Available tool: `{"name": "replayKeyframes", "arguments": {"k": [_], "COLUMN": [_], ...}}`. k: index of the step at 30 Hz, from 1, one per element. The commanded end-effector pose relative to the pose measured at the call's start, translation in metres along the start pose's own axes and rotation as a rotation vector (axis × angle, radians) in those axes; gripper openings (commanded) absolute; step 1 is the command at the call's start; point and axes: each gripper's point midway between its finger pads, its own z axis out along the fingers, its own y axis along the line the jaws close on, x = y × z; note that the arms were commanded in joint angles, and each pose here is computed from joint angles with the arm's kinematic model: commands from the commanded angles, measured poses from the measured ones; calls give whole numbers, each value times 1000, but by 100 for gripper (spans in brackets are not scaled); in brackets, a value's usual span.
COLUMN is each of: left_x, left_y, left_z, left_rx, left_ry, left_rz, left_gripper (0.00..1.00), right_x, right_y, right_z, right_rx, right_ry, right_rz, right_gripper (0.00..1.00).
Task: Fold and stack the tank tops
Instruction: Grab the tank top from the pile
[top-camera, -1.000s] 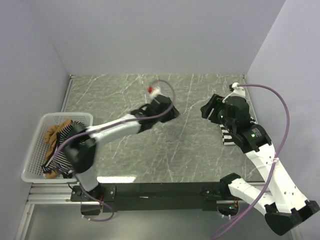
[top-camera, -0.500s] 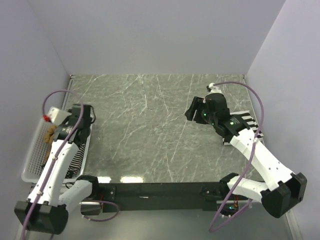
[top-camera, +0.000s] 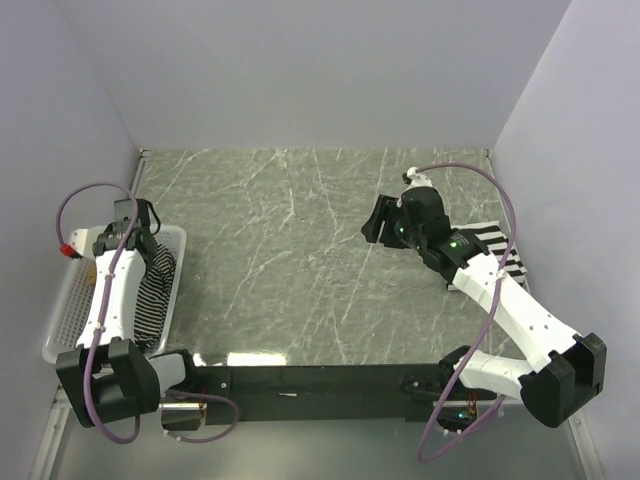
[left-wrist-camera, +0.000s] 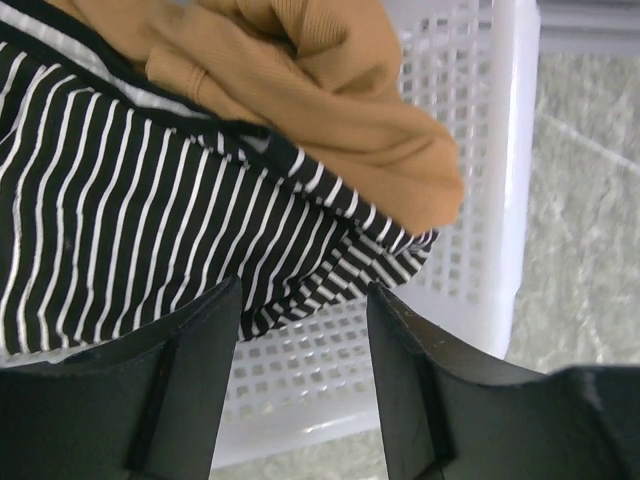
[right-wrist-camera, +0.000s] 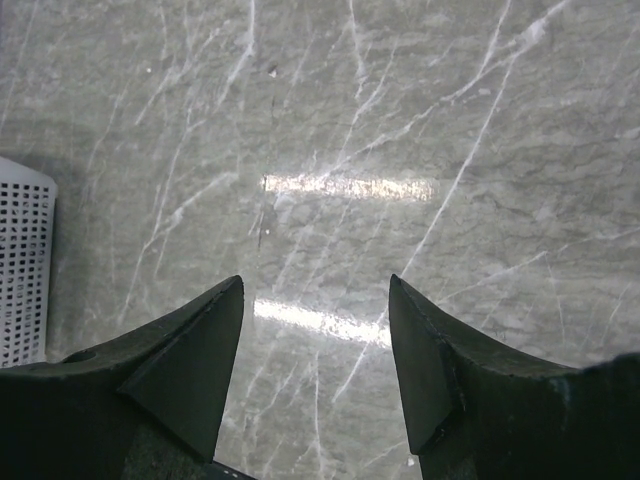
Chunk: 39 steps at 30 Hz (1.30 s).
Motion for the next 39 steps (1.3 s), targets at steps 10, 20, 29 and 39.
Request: {"name": "replayKeyframes", "arguments": {"k": [10, 20, 29, 39], "left_x": [-29, -24, -37, -108], "left_y": [-13, -19, -25, -81], "left_z": [15, 44, 22, -127], "left_rx": [43, 38, 96, 627], "left_ry": [-76, 13, 7, -90], "left_rz": [-140, -121, -91, -58], "left_gripper": [59, 48, 1, 1], "right_x": [3, 13, 10, -2], "right_y": [0, -4, -4, 3], "right_z": [-3, -1, -6, -12], "right_rx": [-24, -20, -21, -36], "right_ry": [-21, -2, -12, -35], "right_rz": [-1, -6, -9, -17], "right_gripper": [66, 66, 64, 64]}}
